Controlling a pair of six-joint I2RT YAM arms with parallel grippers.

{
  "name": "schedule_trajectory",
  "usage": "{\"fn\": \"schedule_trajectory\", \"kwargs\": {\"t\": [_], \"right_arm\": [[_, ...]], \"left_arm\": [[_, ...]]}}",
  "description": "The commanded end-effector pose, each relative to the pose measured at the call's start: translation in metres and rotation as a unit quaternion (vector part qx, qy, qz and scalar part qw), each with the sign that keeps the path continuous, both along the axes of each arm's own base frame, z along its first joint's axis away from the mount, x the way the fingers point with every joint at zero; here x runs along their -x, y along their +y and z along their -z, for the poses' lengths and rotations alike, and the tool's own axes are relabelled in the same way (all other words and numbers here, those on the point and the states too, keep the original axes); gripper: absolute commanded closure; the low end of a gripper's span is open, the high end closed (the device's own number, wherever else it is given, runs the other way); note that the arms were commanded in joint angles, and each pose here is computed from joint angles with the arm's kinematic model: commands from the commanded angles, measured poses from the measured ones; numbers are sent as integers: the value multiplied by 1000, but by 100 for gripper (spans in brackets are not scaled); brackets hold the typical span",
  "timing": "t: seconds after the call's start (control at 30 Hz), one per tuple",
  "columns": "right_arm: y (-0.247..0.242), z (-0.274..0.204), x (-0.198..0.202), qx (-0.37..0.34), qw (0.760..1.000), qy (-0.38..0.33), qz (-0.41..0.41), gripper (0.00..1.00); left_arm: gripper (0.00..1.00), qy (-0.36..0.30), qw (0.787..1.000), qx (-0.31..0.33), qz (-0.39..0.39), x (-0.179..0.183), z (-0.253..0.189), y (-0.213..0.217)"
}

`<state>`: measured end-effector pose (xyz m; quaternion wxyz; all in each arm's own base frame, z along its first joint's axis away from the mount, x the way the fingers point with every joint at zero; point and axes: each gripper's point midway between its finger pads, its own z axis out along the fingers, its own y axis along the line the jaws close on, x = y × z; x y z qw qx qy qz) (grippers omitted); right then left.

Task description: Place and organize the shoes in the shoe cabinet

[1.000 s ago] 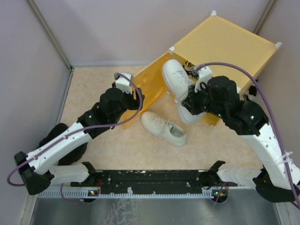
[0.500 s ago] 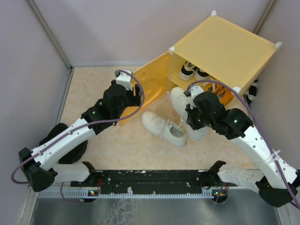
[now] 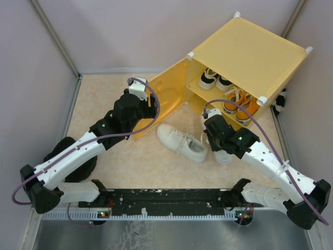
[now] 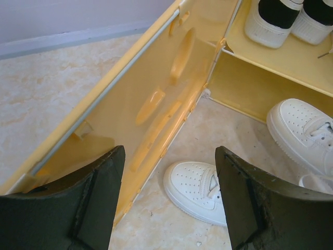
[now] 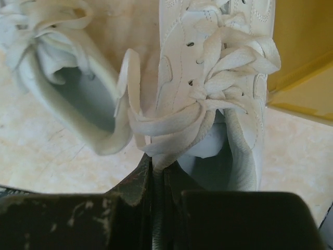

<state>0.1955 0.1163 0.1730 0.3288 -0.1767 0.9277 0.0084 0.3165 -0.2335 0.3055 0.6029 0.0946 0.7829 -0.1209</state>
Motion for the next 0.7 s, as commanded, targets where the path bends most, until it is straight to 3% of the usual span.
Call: {"fn": "schedule_trajectory", "kwargs": {"t": [0.0,0.17,0.6,0.67], "right_arm": [[-5,-22,-54,-22,986,-134,97,100],[-17,-3,-84,-65,972,-157,162,100],[-61,42,-123,-62,937,-193,285,100],[-63,43,-124,-58,935,-193,292,63]], "left_arm": [[24,-18,1000,24,9,4,-14,1],[24,-18,999,24,12,5,-15,0],[24,-15,1000,12,14,3,-8,-1],[24,-15,1000,10,13,3,-8,-1]]}}
